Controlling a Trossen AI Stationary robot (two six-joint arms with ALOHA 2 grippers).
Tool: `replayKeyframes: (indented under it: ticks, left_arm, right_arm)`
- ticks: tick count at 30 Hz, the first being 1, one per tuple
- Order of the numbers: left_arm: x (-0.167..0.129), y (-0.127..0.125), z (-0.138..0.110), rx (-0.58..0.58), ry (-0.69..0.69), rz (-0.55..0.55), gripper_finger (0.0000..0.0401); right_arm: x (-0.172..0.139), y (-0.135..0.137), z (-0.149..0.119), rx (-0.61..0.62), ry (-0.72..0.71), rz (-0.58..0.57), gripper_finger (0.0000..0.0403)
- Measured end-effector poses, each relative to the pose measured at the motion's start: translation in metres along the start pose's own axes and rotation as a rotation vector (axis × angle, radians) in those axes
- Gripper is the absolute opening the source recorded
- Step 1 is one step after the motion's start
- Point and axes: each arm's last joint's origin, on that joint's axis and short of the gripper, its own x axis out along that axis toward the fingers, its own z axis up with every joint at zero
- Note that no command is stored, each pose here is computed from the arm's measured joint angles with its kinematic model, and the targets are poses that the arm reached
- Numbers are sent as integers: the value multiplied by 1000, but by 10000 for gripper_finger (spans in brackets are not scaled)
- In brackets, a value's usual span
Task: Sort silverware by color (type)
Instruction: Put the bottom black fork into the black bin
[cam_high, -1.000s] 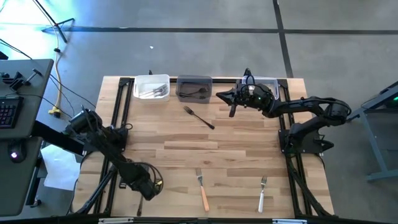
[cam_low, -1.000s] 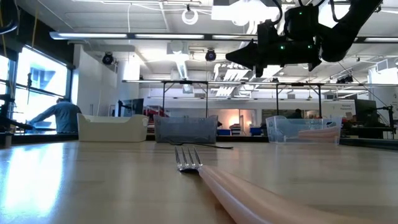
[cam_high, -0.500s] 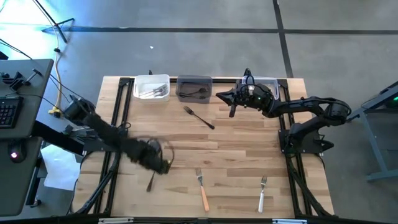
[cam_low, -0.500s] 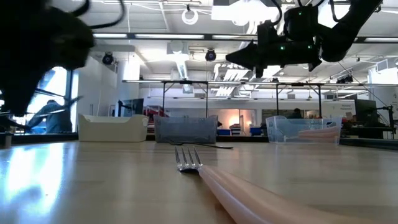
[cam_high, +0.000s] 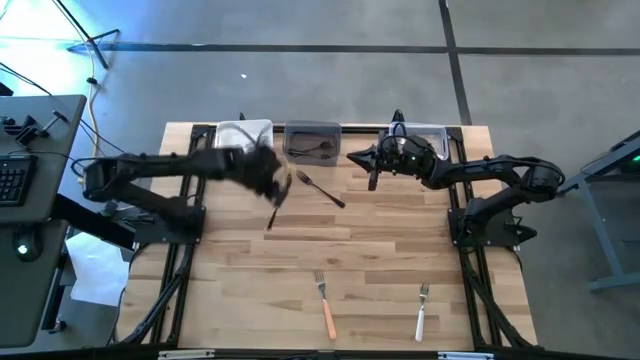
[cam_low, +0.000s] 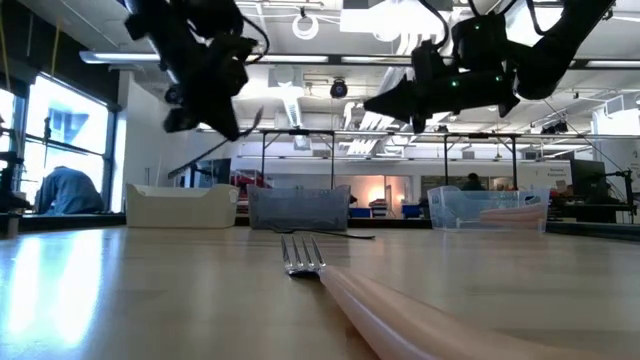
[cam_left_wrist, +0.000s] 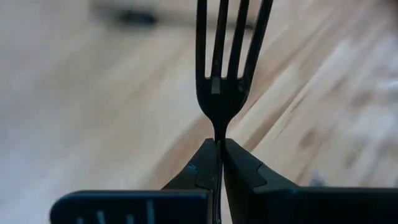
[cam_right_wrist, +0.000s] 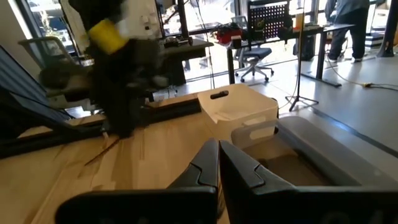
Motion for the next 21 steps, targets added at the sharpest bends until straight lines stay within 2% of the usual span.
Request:
replayKeyframes:
  ticks: [3, 6, 10, 14, 21]
  left_arm:
    - [-4, 26, 30, 28, -61, -115, 2]
    - [-3, 54, 53, 50, -121, -135, 2]
    - [-6, 74, 90, 156, -184, -73, 1]
    - [-7, 75, 138, 314, -242, 10, 1]
    - [12, 71, 204, 502, -150, 176, 1]
  right_arm:
    - [0, 0, -1, 2, 8, -1, 0]
    - [0, 0, -1, 2, 7, -14, 0]
    - [0, -1, -1, -1, 5, -29, 0]
    - [0, -3, 0, -24, -5, -36, 0]
    - [-2, -9, 1, -62, -9, -61, 0]
